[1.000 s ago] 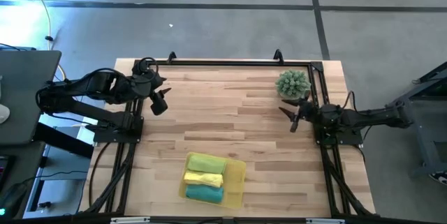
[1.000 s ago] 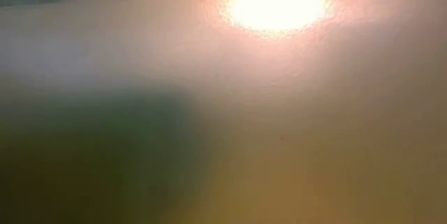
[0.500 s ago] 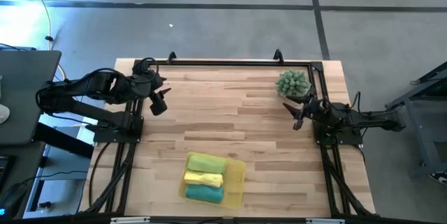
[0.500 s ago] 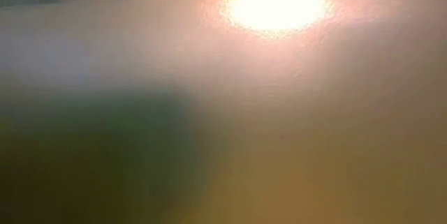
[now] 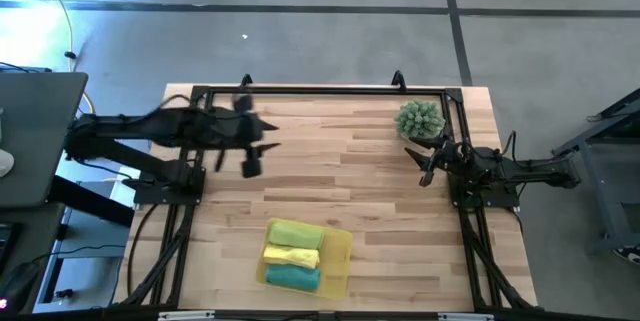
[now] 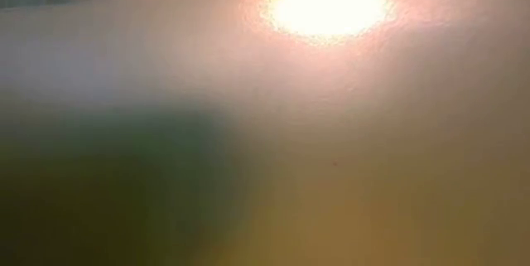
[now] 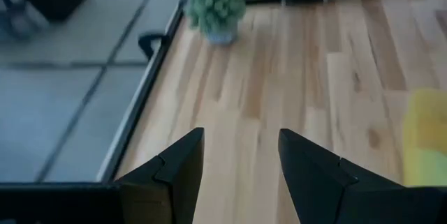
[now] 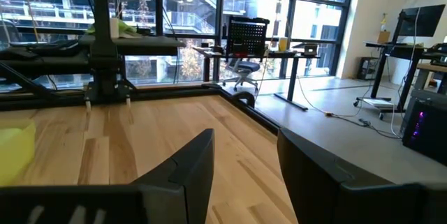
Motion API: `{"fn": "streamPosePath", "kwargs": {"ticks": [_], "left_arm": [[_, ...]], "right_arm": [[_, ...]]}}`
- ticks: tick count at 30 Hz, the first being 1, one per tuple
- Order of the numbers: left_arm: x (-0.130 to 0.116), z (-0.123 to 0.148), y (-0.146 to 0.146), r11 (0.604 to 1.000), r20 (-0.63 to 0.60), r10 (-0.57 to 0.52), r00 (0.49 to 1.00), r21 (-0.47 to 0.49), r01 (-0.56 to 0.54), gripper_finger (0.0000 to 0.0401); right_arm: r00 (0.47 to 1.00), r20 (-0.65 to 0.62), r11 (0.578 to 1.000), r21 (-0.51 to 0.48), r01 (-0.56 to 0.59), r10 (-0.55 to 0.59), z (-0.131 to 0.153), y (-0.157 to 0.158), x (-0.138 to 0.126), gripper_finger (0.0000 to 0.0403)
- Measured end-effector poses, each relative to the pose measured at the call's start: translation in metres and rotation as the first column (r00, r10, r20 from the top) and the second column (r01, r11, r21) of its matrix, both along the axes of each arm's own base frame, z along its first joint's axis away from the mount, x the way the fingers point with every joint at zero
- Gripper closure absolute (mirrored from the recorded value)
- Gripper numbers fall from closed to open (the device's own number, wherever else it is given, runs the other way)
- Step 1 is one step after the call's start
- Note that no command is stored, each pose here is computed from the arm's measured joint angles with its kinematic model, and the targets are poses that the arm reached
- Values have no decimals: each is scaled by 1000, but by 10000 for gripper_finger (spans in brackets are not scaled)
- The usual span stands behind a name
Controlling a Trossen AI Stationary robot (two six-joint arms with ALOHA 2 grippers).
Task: Roll microfiber towels into tight, uniform cylinder then place into a basket
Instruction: Return to Home Position
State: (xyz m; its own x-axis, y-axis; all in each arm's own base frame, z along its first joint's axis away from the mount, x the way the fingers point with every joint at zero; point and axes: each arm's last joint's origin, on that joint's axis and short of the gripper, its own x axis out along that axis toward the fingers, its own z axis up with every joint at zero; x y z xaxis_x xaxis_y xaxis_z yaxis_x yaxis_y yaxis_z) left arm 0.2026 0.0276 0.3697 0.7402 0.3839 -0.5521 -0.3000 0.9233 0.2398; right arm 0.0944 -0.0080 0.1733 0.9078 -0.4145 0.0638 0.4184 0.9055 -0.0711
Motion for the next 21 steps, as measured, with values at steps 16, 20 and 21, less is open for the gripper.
{"fn": "streamPosePath", "kwargs": {"ticks": [16,20,21], "left_arm": [[79,-78,60,999,-55,-24,998,34,26,227],[55,-98,79,998,27,62,998,9,-62,227],[48,-101,81,995,44,97,994,19,-98,227]], "right_arm": [[1000,-1,1000,0,0,0,0,0,0,254],[1000,-2,1000,0,0,0,0,0,0,254],[1000,-2,1000,0,0,0,0,0,0,254]]}}
